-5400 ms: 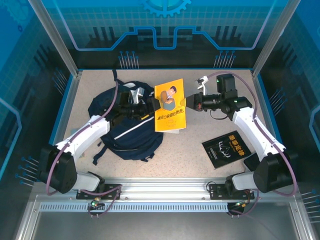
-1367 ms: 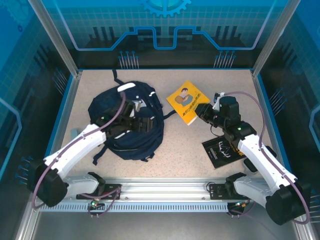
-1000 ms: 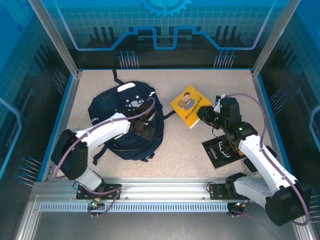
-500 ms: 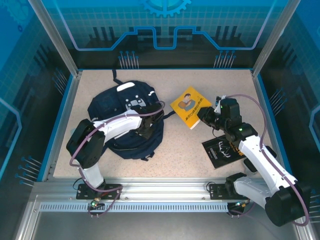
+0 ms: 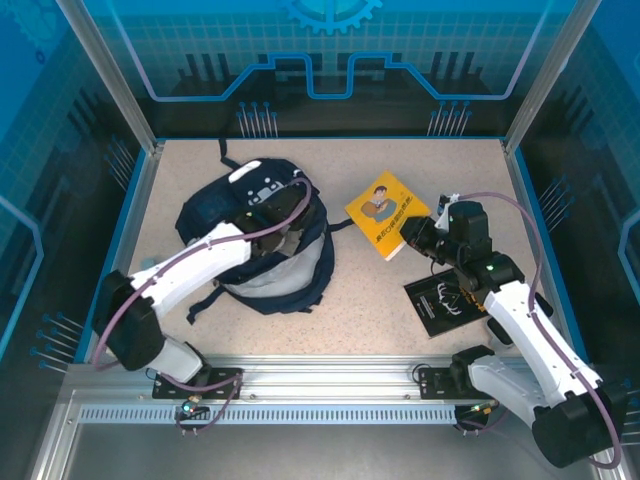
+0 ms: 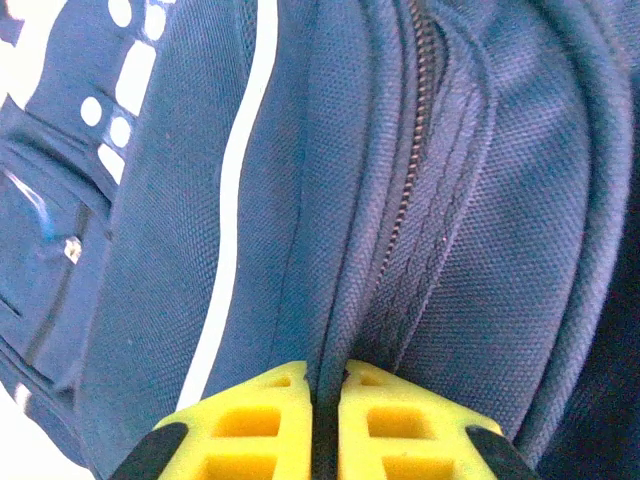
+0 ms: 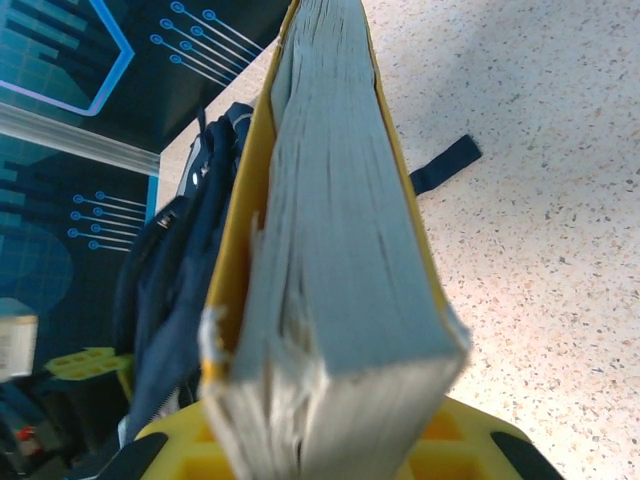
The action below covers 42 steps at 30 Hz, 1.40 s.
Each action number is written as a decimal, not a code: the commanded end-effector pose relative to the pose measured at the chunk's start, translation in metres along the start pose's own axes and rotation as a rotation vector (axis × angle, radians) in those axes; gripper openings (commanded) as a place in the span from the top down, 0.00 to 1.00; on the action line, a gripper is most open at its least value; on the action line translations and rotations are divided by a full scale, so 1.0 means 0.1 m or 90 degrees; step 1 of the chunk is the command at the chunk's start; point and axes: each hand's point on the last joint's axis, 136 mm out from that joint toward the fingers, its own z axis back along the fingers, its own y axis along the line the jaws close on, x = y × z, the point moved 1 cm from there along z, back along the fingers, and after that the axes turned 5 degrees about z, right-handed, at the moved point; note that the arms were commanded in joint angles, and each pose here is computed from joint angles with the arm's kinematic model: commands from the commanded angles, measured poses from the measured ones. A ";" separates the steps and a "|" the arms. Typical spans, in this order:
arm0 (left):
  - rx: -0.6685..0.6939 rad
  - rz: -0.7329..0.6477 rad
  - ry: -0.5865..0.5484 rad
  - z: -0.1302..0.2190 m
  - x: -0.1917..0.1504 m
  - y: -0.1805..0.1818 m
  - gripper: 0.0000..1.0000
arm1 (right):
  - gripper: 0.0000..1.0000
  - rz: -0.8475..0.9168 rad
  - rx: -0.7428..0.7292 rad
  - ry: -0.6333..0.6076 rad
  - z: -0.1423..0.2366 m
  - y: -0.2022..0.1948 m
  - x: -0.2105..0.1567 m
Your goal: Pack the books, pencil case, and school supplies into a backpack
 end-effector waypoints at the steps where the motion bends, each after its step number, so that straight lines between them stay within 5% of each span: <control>1: -0.023 0.046 -0.143 0.36 0.56 0.03 0.91 | 0.98 0.040 0.079 -0.026 0.11 0.25 0.10; 11: -0.067 0.115 -0.284 0.72 1.04 0.04 0.93 | 0.98 0.023 0.155 0.078 0.04 0.36 -0.25; 27: -0.138 0.166 -0.320 0.91 1.19 -0.04 0.97 | 0.98 -0.020 0.299 0.162 -0.75 1.07 -0.64; 42: -0.220 0.219 -0.302 1.04 1.12 -0.15 0.98 | 0.98 -0.109 0.138 0.135 -1.94 0.86 -0.98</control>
